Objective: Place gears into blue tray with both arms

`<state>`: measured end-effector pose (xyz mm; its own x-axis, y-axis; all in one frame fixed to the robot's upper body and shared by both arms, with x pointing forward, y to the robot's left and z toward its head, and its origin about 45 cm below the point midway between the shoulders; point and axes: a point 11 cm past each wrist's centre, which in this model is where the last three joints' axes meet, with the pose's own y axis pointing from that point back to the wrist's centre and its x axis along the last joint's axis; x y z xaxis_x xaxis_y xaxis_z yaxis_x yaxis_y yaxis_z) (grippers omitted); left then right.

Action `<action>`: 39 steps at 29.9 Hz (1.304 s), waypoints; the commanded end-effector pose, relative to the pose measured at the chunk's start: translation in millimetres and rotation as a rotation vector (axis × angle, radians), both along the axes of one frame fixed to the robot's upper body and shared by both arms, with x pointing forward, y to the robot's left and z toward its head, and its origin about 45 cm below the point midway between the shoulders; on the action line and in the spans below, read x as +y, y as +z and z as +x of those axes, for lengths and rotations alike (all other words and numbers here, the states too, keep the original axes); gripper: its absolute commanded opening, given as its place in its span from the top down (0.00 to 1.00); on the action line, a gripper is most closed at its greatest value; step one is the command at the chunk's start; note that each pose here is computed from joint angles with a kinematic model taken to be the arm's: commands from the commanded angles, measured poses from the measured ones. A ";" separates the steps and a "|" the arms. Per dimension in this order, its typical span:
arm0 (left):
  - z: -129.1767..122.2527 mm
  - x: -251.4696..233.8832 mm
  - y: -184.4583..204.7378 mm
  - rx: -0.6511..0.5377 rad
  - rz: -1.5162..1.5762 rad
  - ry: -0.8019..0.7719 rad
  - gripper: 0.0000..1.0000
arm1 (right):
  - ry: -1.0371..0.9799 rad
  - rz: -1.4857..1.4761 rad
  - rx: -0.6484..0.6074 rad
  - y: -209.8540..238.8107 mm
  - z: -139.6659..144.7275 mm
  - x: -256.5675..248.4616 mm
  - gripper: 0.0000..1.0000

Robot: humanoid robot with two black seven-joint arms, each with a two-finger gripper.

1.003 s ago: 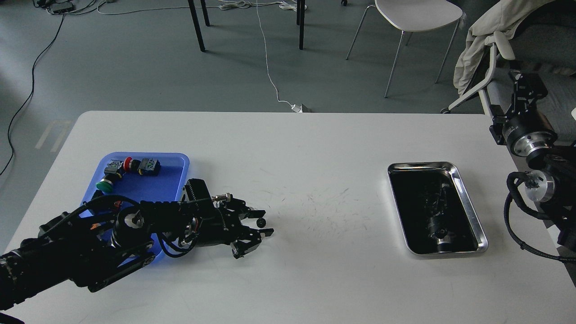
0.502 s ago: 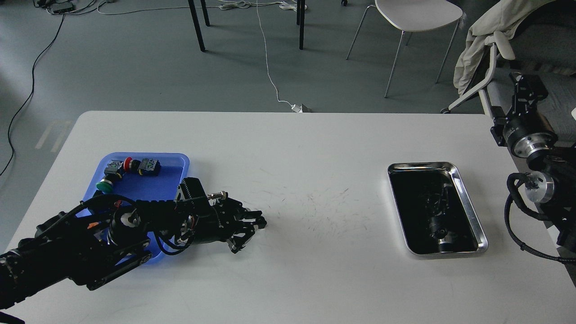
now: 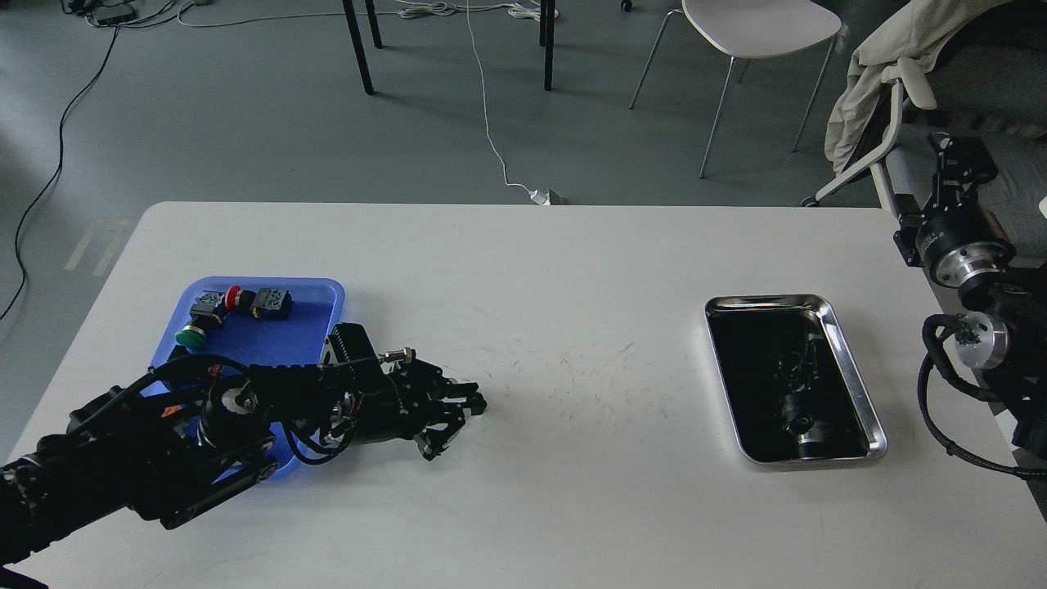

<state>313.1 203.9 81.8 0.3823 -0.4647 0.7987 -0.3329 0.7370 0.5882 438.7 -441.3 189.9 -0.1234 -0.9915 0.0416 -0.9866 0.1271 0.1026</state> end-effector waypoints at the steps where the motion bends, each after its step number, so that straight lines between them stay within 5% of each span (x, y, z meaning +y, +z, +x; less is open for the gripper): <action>1: 8.1 16.9 8.0 -0.022 0.026 0.019 0.92 | -0.007 -0.002 0.008 -3.8 -2.0 -2.2 0.06; 12: 50.3 82.2 65.3 -0.150 0.119 0.101 0.92 | -0.004 0.006 0.019 -10.8 -4.4 1.3 0.06; 19: 56.4 137.7 86.0 -0.179 0.176 0.206 0.92 | -0.002 0.006 0.018 -10.5 -3.8 2.3 0.06; 39: 35.2 200.5 60.8 -0.126 0.222 0.364 0.92 | -0.002 0.001 0.017 -7.9 -4.8 -2.5 0.06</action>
<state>350.9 397.9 146.5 0.4489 -0.4834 0.7516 -0.6231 0.4335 0.6510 434.5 -443.4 182.7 -0.1240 -0.9914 0.0422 -0.9847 0.1282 0.1179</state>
